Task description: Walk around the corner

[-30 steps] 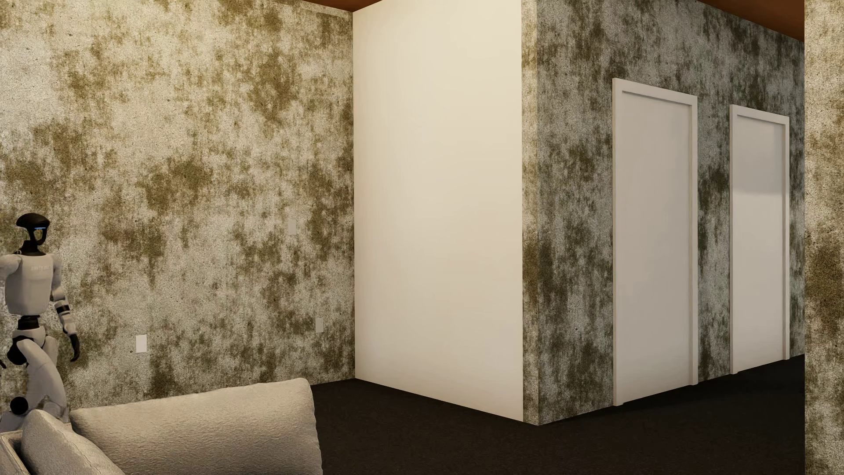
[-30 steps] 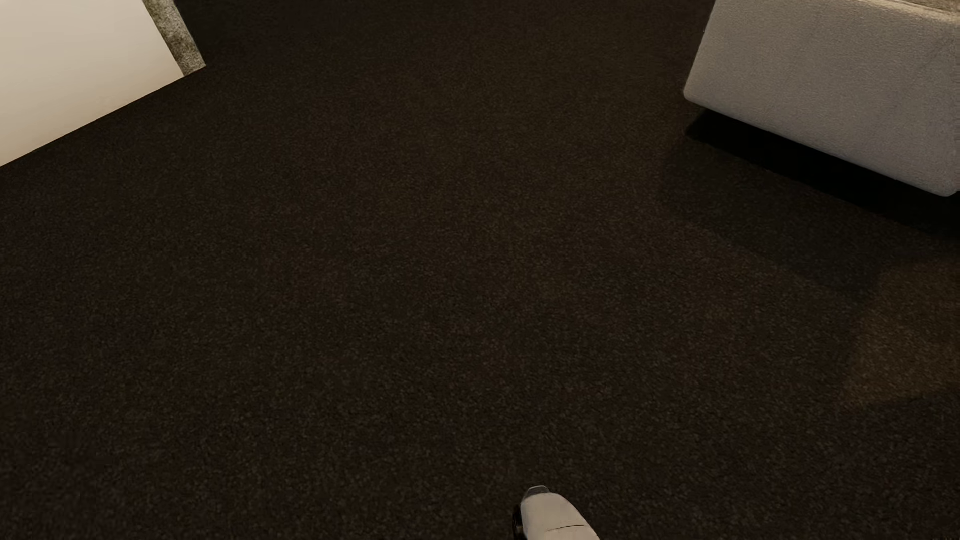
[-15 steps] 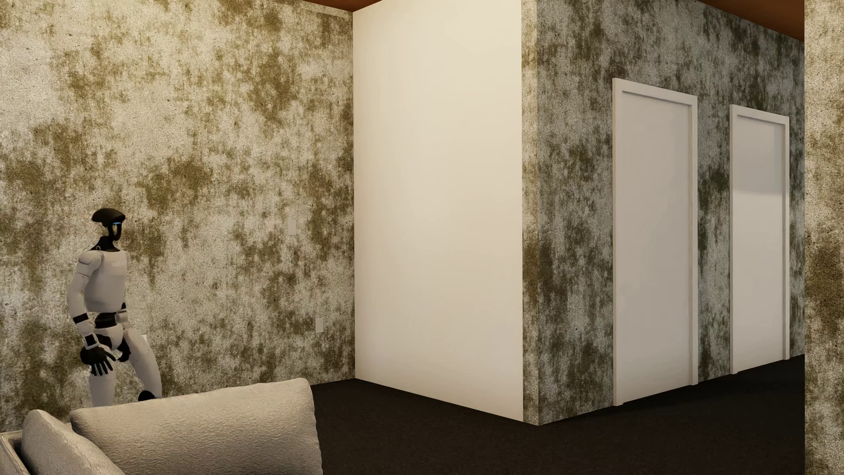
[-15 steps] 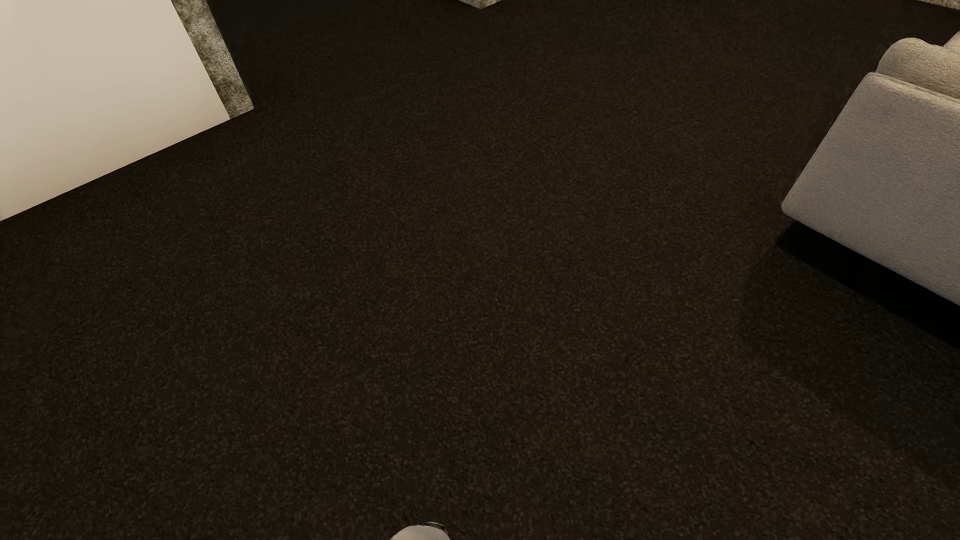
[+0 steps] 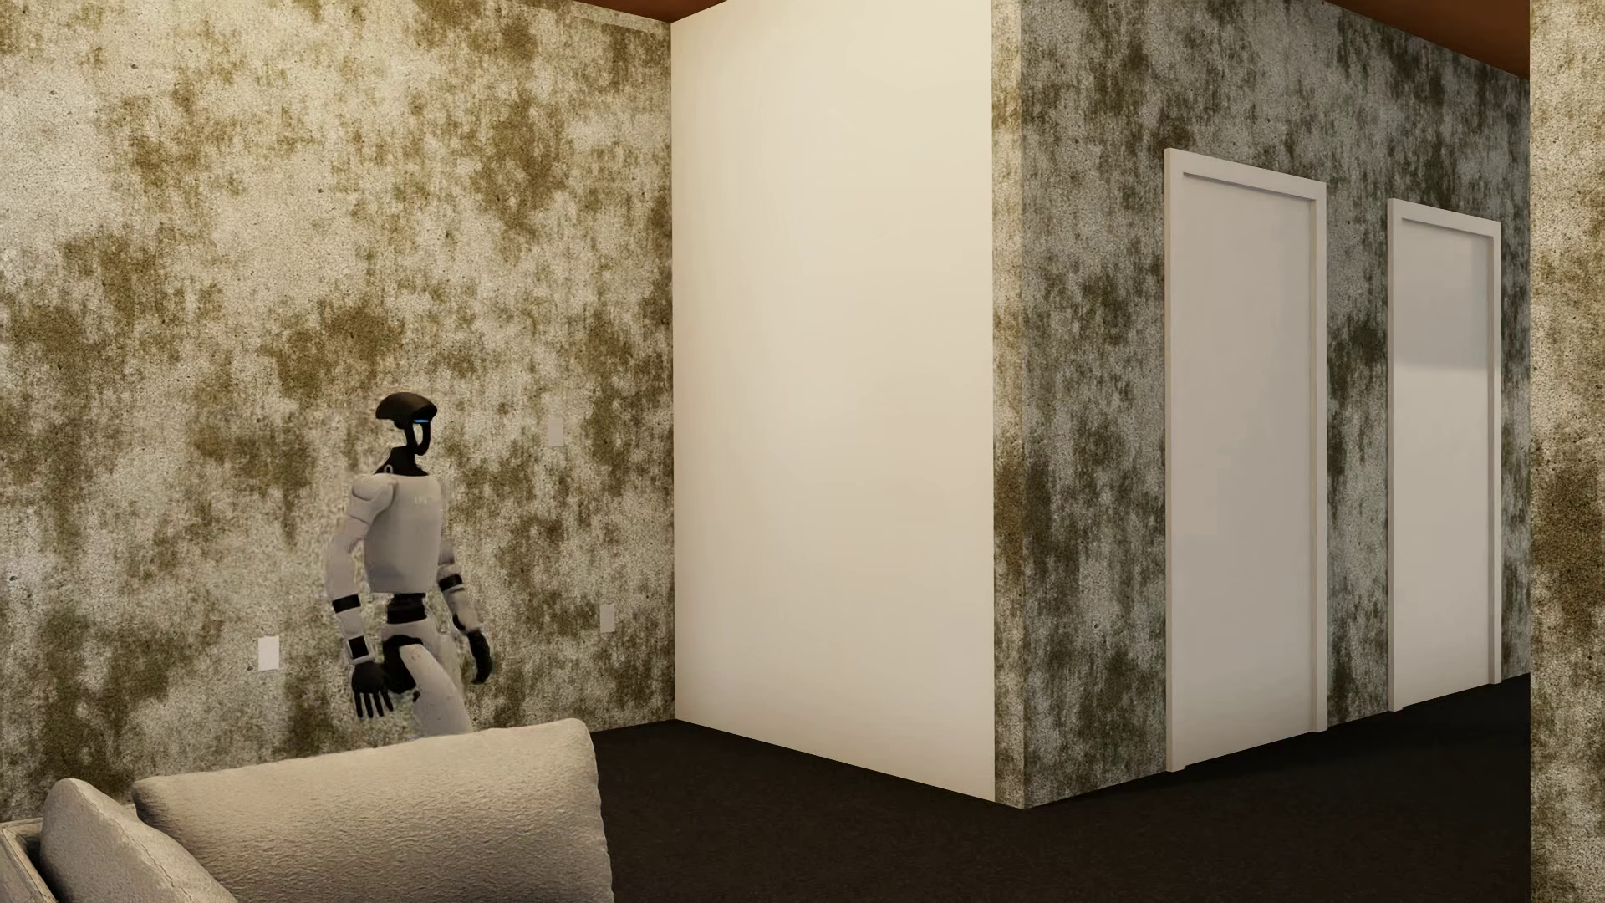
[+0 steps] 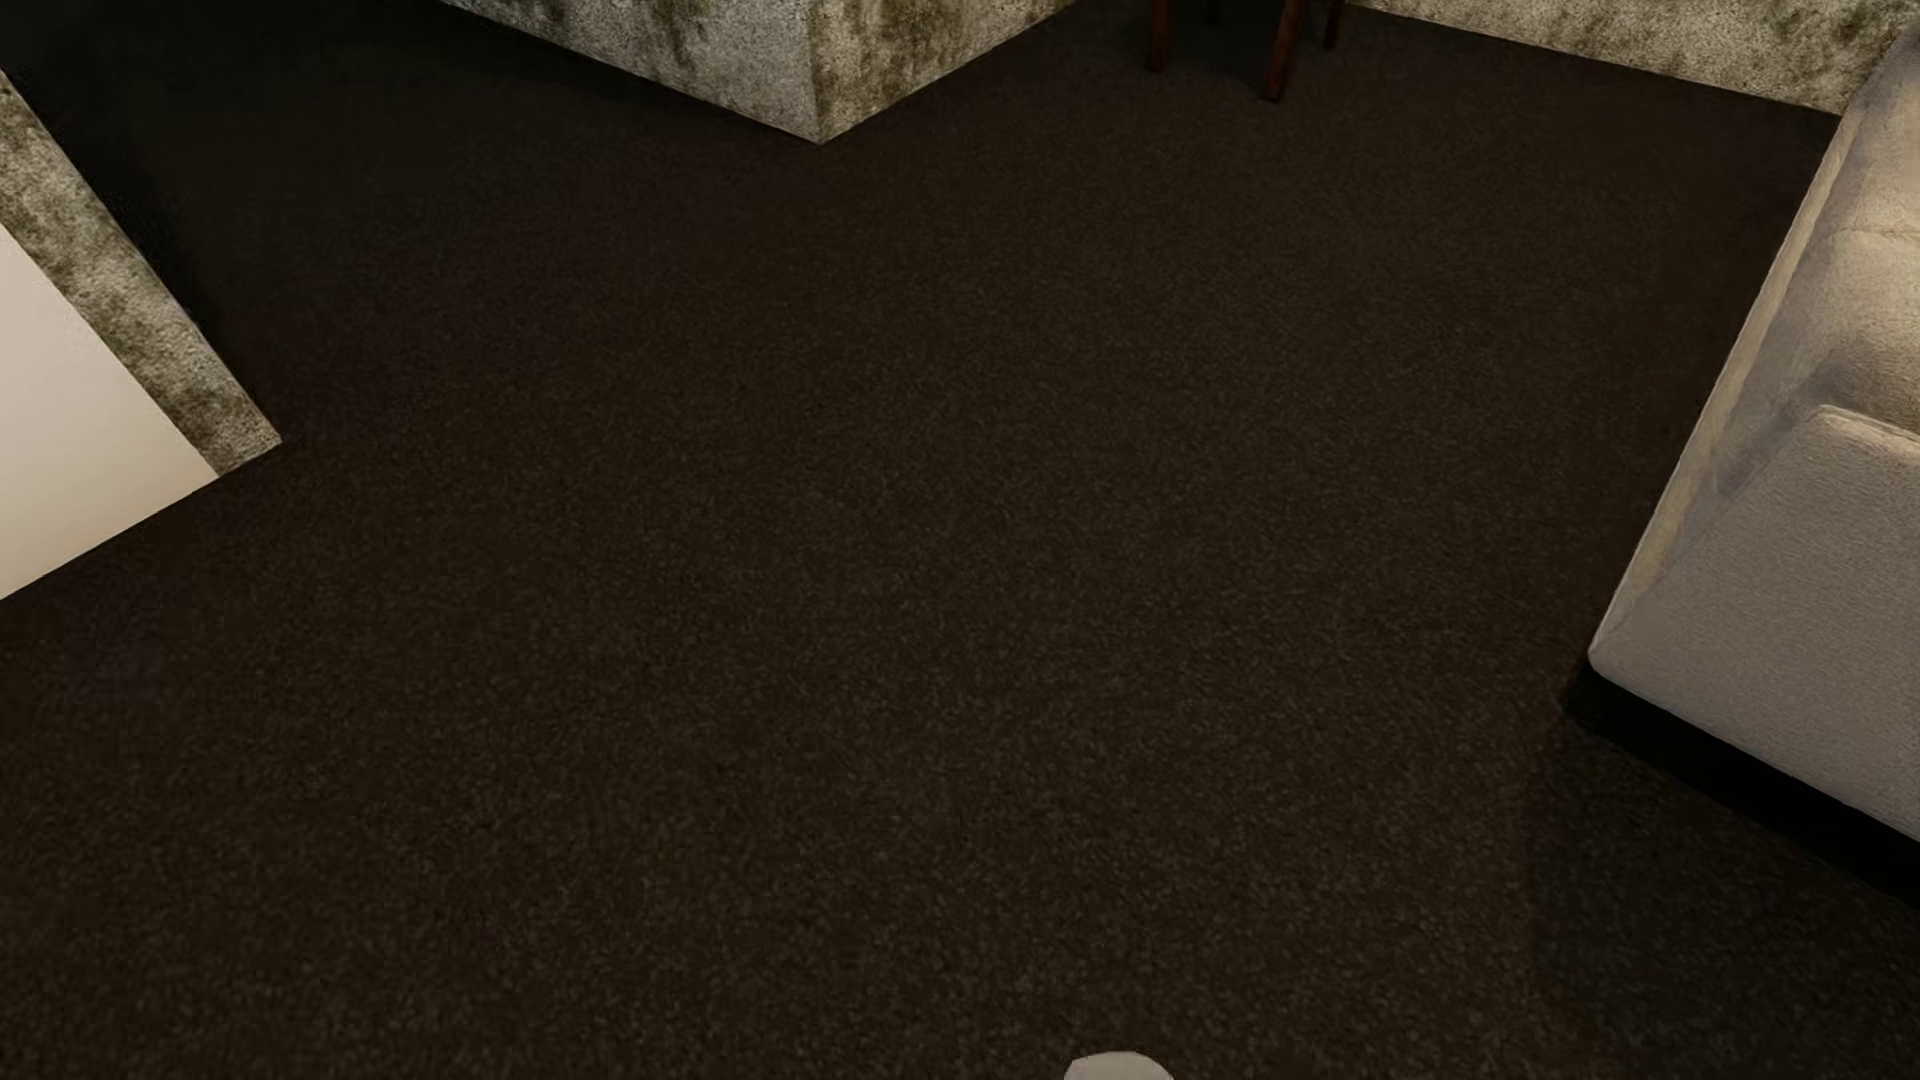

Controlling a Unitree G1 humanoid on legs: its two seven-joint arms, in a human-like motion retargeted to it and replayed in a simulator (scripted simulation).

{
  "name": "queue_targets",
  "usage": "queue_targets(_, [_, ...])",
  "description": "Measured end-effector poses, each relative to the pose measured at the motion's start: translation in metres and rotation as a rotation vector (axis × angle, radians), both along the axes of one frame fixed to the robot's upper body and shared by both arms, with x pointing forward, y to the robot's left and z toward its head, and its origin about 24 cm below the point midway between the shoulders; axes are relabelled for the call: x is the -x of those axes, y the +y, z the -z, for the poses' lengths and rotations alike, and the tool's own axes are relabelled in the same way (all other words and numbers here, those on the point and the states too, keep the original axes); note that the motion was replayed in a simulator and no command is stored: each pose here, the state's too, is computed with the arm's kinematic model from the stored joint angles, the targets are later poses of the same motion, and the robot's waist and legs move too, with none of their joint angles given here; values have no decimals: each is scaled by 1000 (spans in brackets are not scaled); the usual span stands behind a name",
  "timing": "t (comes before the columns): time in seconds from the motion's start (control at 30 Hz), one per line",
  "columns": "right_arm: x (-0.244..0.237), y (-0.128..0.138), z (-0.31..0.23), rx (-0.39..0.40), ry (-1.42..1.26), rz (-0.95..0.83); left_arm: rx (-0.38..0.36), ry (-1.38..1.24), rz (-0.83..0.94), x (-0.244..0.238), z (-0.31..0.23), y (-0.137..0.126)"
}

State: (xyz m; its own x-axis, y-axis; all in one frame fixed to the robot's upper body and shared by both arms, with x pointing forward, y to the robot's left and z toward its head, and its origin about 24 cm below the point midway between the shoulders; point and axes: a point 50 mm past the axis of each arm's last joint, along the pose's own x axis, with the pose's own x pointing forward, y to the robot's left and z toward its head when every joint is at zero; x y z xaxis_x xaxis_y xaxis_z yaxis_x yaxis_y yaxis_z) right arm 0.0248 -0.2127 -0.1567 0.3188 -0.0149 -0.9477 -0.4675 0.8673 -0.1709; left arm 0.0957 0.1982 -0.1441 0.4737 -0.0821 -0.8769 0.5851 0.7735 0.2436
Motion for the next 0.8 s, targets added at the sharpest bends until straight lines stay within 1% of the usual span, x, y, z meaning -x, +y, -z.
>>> queue_targets(0.1, [15,-5,3,20,52,23,-6,-135,-37,-45,-17,9])
queue_targets(0.17, [23,-7,4,32,84,31,2,-165,-45,-51,-22,10])
queue_targets(0.2, [32,-8,5,41,120,12,11,-149,-74,-42,-19,10])
queue_targets(0.27, [45,-12,7,59,167,45,22,-48,-140,-11,-3,5])
queue_targets(0.3, [41,-12,7,59,156,63,24,-4,-110,1,2,-1])
queue_targets(0.33, [35,-10,7,52,144,38,27,25,-86,9,5,-6])
queue_targets(0.37, [26,-9,7,47,118,18,29,64,-39,19,9,-13])
queue_targets(0.4, [14,-8,6,39,78,13,22,110,-30,32,14,-14])
queue_targets(0.43, [-1,-5,4,27,32,-21,10,153,-34,47,16,-11])
queue_targets(0.5, [-36,-5,-6,10,-95,-11,-19,222,-47,71,19,-3])
queue_targets(0.57, [-63,-12,-17,11,-203,13,-38,279,-26,91,20,1])
queue_targets(0.6, [-66,-16,-20,18,-221,31,-39,293,1,98,19,1])
queue_targets(0.67, [-54,-24,-19,31,-205,97,-46,333,-9,114,18,4])
queue_targets(0.73, [-28,-23,-9,45,-103,106,-58,361,1,121,19,6])
queue_targets(0.8, [-15,-17,-3,40,-43,72,-54,315,5,105,19,6])
